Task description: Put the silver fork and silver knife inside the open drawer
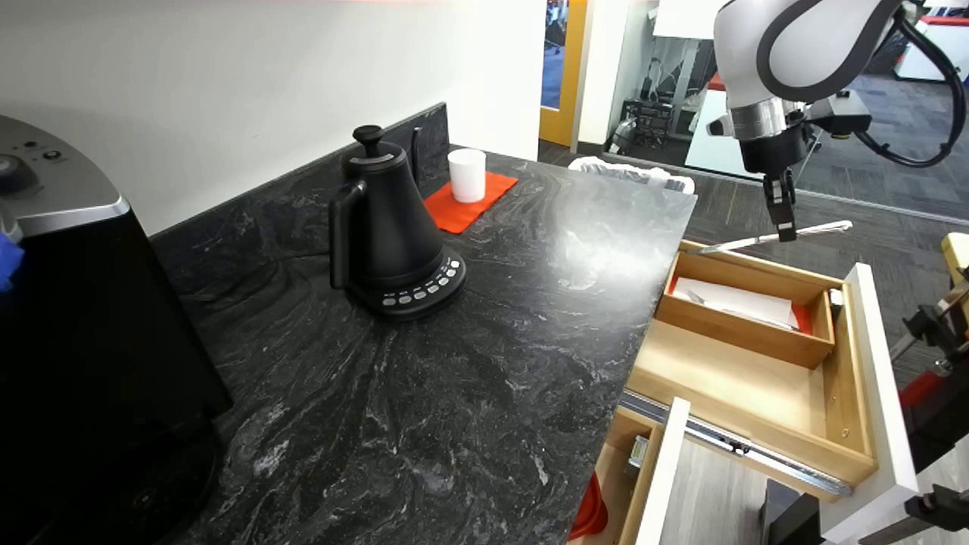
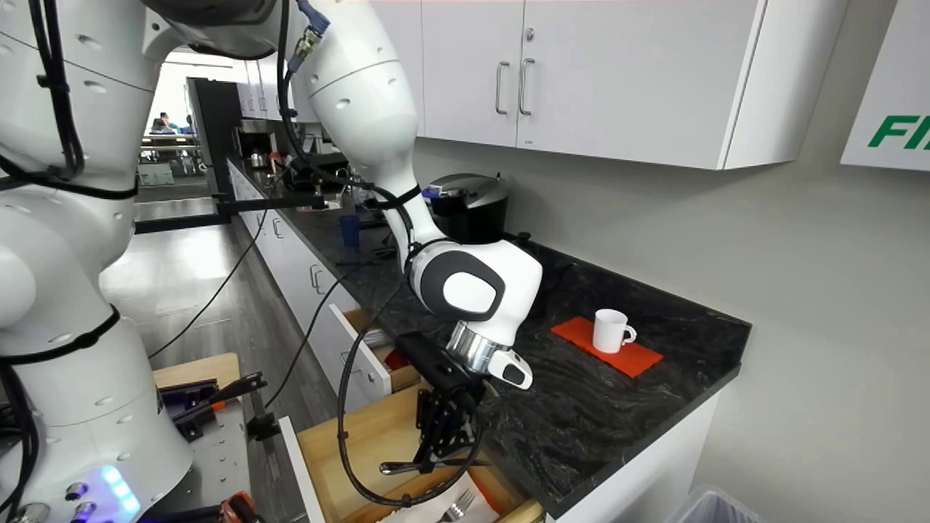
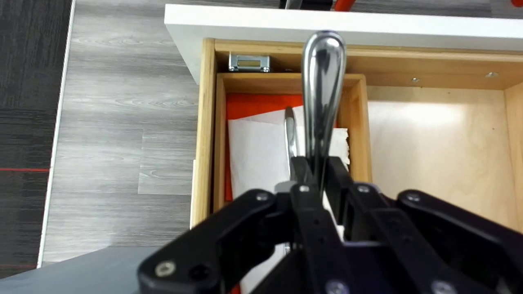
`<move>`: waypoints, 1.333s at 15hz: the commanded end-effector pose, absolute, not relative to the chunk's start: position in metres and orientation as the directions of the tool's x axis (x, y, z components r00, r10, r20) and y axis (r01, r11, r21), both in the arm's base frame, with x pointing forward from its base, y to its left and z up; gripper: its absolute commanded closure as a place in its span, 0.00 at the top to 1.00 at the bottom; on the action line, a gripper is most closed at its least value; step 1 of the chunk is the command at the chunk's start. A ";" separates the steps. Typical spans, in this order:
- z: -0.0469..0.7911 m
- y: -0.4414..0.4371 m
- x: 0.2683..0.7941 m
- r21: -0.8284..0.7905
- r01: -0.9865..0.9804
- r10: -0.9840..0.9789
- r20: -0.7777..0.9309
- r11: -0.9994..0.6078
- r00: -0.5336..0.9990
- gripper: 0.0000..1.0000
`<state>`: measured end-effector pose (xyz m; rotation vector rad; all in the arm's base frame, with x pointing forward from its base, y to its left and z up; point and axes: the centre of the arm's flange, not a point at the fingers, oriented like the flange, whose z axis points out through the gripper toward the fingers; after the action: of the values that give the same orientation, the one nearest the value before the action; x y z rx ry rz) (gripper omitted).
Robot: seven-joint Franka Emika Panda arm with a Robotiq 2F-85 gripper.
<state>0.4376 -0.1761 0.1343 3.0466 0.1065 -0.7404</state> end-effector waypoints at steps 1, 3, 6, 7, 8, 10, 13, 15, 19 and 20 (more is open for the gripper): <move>0.135 -0.190 0.439 0.005 0.081 0.070 -0.450 -0.997 0.890 0.39; 0.135 -0.194 0.439 0.011 0.076 0.063 -0.451 -0.997 0.891 0.45; 0.137 -0.199 0.433 0.014 0.062 0.049 -0.450 -0.998 0.892 0.64; 0.137 -0.201 0.434 0.015 0.054 0.041 -0.451 -0.998 0.891 0.71; 0.137 -0.202 0.434 0.018 0.049 0.035 -0.451 -0.999 0.892 0.78; 0.138 -0.204 0.436 0.032 0.028 0.011 -0.452 -0.999 0.892 0.91; 0.139 -0.198 0.435 0.014 0.041 0.031 -0.455 -0.999 0.890 0.85; 0.139 -0.198 0.436 0.014 0.041 0.030 -0.454 -0.999 0.891 0.91; 0.139 -0.198 0.436 0.015 0.040 0.029 -0.454 -0.999 0.891 0.91; 0.139 -0.198 0.436 0.015 0.040 0.029 -0.454 -0.999 0.891 0.91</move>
<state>0.4358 -0.1982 0.1392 3.0314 0.0557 -0.7268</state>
